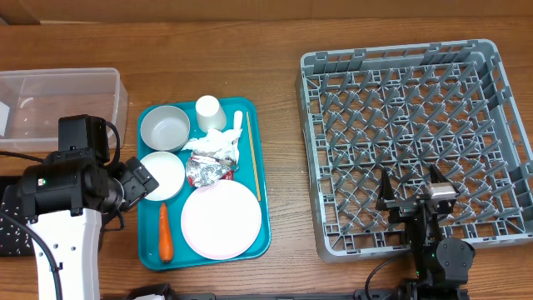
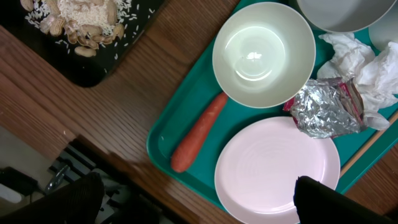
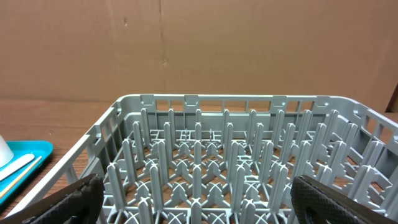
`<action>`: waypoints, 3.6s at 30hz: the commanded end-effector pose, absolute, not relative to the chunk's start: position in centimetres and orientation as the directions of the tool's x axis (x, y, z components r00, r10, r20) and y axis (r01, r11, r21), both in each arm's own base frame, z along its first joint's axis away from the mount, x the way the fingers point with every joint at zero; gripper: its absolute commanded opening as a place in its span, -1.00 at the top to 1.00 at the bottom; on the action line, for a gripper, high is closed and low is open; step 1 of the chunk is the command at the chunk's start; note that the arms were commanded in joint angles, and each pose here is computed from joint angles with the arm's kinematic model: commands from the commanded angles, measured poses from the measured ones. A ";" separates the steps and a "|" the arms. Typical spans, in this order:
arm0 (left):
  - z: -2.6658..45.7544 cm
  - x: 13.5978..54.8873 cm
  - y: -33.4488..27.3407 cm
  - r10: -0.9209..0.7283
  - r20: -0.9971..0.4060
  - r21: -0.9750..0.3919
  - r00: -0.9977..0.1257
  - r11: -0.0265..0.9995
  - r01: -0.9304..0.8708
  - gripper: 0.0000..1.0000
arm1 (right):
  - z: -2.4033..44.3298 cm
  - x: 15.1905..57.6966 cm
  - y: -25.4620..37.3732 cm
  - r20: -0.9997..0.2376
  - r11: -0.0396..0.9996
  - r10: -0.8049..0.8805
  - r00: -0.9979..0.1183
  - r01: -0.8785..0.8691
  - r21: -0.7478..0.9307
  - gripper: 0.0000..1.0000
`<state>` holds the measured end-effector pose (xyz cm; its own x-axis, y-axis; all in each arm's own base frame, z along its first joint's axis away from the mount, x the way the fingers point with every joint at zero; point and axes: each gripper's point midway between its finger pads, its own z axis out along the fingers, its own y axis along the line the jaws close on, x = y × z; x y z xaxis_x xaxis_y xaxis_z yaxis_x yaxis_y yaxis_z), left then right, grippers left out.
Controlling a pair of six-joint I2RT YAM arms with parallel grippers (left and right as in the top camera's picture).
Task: Sort waste into correct bins and load items into the dishwasher rack
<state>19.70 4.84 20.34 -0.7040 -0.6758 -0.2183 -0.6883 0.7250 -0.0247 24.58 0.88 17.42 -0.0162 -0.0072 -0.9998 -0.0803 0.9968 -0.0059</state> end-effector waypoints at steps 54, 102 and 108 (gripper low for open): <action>21.0 20.0 4.9 -0.689 -0.233 -0.044 -0.687 0.713 -0.700 -1.00 | 17.3 24.6 0.8 -1.000 0.997 -0.008 -0.011 -0.081 -0.007 -1.00; 17.8 31.0 -15.2 -0.387 -0.134 -0.463 -0.912 0.838 -0.287 -1.00 | 17.3 24.6 0.8 -1.000 0.997 -0.008 -0.008 -0.081 -0.007 -0.99; 15.3 31.5 -15.8 -0.336 -0.088 -0.434 -0.938 0.860 -0.267 -0.79 | 17.3 24.6 0.8 -1.000 0.997 -0.008 -0.009 -0.081 -0.007 -1.00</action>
<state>31.09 -15.63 15.66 -0.9362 -0.3397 -0.0898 -0.2669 0.8538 -0.4469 24.58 0.89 17.55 -0.0105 -0.0076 -0.9999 -0.0806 0.9967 -0.0068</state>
